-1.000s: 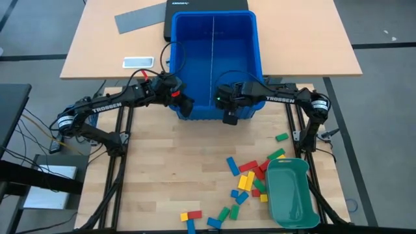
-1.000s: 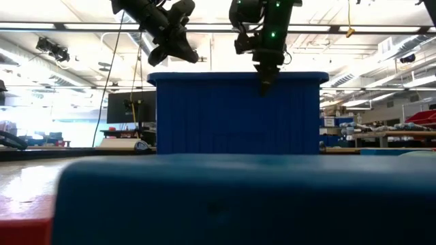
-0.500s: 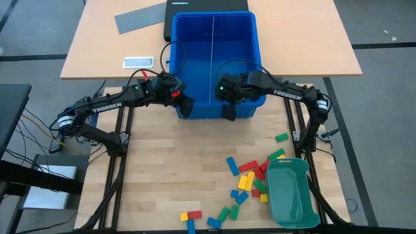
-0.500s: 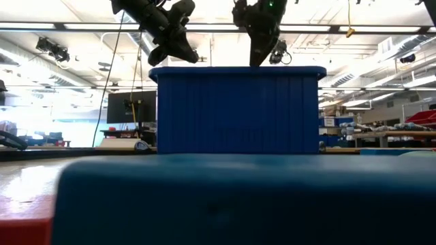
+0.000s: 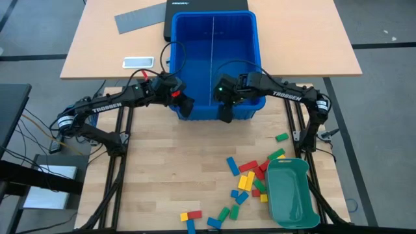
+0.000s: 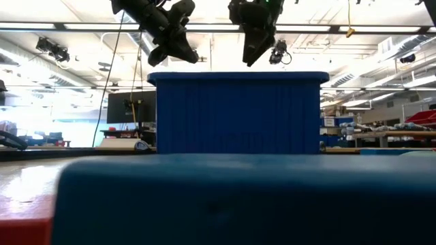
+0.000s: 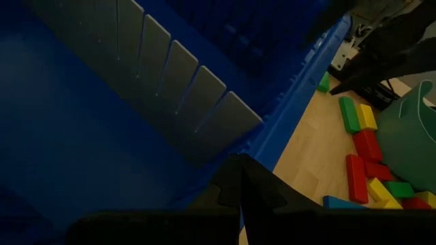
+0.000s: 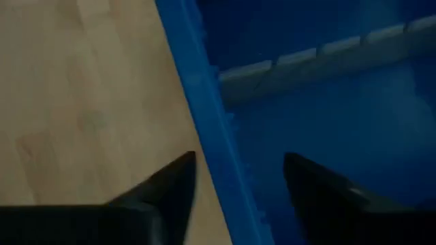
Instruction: Sort Items/Unsort Items
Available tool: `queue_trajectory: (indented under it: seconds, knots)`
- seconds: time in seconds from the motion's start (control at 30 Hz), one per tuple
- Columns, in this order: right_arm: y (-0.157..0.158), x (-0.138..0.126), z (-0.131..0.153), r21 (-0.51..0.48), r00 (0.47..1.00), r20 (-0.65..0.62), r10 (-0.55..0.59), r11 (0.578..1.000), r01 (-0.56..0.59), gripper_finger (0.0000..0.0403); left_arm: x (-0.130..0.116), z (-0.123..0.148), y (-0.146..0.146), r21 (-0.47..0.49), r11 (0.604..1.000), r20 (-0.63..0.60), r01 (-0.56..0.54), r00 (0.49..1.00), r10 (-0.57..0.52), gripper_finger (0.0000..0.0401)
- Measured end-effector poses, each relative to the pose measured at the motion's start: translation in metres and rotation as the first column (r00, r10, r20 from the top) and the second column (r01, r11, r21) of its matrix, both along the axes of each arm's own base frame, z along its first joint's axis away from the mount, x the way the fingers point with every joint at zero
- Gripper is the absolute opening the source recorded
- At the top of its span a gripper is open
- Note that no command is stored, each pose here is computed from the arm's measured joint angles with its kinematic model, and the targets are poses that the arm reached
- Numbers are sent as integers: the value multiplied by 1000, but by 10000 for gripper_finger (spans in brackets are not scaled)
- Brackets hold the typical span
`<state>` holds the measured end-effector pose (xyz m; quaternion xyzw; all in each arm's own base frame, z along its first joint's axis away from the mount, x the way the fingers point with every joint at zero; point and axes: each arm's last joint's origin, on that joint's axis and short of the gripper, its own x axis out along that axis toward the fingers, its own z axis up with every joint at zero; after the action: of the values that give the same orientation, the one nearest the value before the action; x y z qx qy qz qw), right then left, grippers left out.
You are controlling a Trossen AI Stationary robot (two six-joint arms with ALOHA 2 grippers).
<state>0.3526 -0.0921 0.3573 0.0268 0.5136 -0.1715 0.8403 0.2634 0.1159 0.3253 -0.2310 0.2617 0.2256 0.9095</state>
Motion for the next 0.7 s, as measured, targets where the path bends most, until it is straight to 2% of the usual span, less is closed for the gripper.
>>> queue_trajectory:
  seconds: [0.17,0.2,0.47,0.7]
  knots:
    - [5,4,-8,-10,1000,-9,10,1000,-10,39,0,0,0,-1,1000,0,-1,1000,1,5]
    - [6,4,-9,-11,1000,-14,12,1000,-13,20,0,0,0,-3,1000,1,-2,1000,2,5]
    - [10,-7,9,-9,997,62,-52,999,53,4,1,1,-3,-73,994,36,76,997,-73,5]
    - [11,-24,29,-54,980,132,-149,986,157,2,0,3,-4,-78,994,43,81,996,-78,5]
